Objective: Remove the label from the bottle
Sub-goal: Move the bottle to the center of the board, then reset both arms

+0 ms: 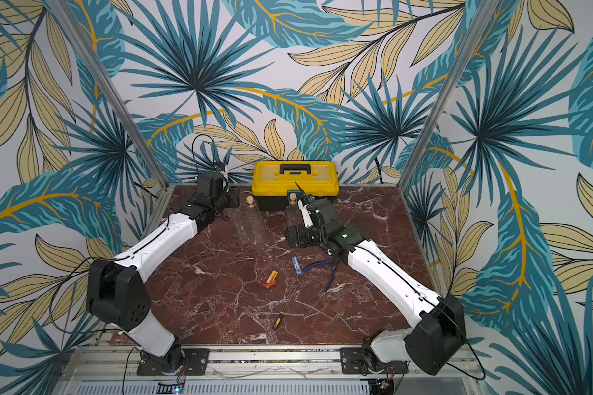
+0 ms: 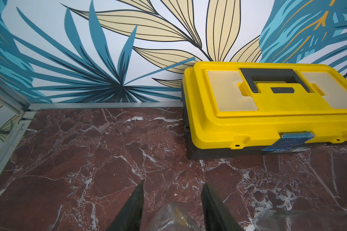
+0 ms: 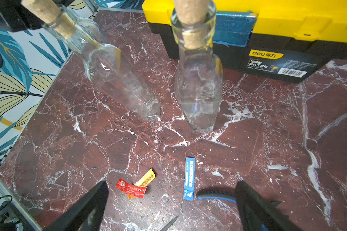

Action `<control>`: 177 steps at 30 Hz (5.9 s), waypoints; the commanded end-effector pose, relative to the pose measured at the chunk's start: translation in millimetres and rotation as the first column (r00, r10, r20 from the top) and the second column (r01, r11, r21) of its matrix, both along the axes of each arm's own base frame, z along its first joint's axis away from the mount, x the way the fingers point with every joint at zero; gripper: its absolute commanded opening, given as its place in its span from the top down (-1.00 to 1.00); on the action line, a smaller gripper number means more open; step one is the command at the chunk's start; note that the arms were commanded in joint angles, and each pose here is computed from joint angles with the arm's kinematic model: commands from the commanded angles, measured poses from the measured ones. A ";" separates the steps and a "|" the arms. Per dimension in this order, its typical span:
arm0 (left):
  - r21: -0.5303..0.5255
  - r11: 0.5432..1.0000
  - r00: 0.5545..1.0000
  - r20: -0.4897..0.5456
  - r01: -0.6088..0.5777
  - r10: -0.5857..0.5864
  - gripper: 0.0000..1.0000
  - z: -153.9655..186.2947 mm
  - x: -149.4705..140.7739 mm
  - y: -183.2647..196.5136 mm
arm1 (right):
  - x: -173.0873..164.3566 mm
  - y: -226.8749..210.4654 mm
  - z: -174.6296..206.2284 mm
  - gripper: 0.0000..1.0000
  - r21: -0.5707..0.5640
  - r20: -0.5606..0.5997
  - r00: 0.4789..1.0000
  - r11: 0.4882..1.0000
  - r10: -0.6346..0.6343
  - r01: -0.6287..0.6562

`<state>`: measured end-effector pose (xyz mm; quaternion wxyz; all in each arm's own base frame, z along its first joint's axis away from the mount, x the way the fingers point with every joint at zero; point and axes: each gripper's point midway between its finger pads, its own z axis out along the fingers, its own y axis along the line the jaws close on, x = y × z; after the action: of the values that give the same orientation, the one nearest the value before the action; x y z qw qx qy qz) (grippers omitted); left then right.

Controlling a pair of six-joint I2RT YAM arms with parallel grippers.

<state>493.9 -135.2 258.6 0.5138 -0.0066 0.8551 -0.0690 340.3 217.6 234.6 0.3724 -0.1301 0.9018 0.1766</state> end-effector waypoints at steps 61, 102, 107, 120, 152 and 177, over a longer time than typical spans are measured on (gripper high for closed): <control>0.041 0.957 0.937 -0.192 -0.289 0.291 -0.99 -101.2 -136.0 103.6 | 49.1 -134.9 -48.5 -0.99 -0.193 0.114 0.874 0.852 -0.473 0.486; -0.012 0.950 0.934 0.180 -0.313 0.310 -0.99 -128.5 -101.8 192.8 | 77.7 -236.2 -90.8 -0.99 -0.217 0.211 0.756 0.725 -0.619 0.654; -0.007 0.957 0.937 0.202 -0.289 0.285 -0.99 -127.1 -103.5 189.0 | 78.2 -251.0 -91.9 -0.99 -0.228 0.243 0.734 0.698 -0.634 0.678; -0.006 0.979 0.951 0.235 -0.203 0.199 -0.99 -128.7 -105.7 173.9 | 70.4 -295.2 -105.2 -0.99 -0.149 0.320 0.661 0.653 -0.679 0.743; 0.015 0.984 0.952 0.255 -0.179 0.169 -0.99 -140.3 -96.1 167.6 | 47.8 -272.6 -123.7 -0.99 -0.003 0.454 0.671 0.753 -0.585 0.658; 0.062 0.995 0.965 0.255 -0.078 0.060 -0.99 -141.3 -90.2 147.3 | 47.8 -272.0 -123.8 -0.99 -0.004 0.454 0.673 0.754 -0.584 0.657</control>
<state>398.1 14.4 107.8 0.6081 -0.0177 0.7934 -0.0194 386.1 -55.1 102.8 0.5743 0.1220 0.8063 -0.0714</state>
